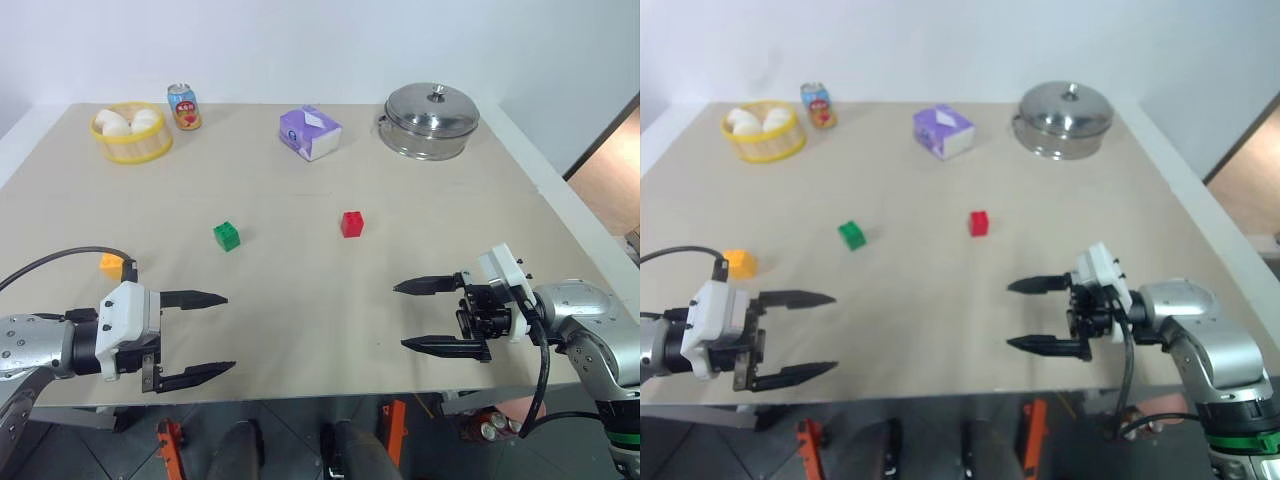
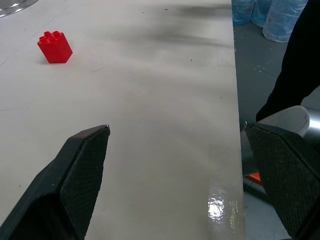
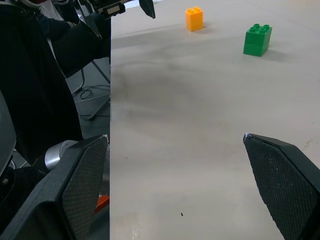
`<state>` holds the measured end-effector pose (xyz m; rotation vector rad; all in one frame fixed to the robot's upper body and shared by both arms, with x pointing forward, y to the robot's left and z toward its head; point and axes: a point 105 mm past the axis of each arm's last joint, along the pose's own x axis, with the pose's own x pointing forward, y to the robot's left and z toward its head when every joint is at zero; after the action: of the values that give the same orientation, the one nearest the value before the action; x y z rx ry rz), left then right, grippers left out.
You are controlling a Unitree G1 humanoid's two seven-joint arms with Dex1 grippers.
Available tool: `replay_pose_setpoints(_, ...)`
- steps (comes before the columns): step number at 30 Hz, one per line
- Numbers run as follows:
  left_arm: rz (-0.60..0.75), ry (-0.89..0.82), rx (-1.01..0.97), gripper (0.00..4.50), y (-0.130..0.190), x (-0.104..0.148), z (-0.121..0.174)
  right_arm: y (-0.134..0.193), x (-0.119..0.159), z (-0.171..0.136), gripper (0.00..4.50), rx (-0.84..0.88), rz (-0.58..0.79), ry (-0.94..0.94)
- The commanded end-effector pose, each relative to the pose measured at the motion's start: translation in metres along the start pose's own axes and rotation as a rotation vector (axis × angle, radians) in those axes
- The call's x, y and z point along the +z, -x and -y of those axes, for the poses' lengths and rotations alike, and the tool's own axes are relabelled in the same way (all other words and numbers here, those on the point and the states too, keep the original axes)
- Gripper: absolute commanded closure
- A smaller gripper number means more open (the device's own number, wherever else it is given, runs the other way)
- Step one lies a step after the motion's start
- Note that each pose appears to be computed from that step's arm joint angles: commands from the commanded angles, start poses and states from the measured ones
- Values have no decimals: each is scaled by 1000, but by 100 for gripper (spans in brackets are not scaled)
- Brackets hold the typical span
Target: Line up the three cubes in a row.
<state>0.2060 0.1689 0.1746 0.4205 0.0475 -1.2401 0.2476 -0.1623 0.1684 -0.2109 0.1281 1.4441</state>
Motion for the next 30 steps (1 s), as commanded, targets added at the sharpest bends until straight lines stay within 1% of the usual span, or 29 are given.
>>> replay_pose_setpoints(1, 11, -20, -18, 4, -4, 4, 3, 2, 4, -2, 0, 23, -10, 37)
replay_pose_setpoints(10, 35, -11, 42, 4, -11, 2, 0, 2, 0, 1, 0, 27, -17, 41)
replay_pose_setpoints(14, 65, 2, 126, 4, -12, 2, -10, 0, 1, 7, 0, -13, 1, 41)
replay_pose_setpoints(18, 59, 21, 156, 4, -10, -6, -11, 3, -5, 12, 0, -61, 5, 27)
replay_pose_setpoints(23, 67, 30, 163, 4, -12, -7, -12, 2, -3, 16, 0, -94, 24, 28)
replay_pose_setpoints(26, 78, 41, 178, 4, -13, -7, -15, 1, 0, 28, 0, -177, 52, 44)
replay_pose_setpoints(29, 169, 70, 305, 4, -18, 5, -38, -10, 7, 59, 0, -392, 100, 46)
replay_pose_setpoints(30, 203, 81, 357, 4, -21, 10, -47, -14, 9, 73, 0, -489, 126, 29)
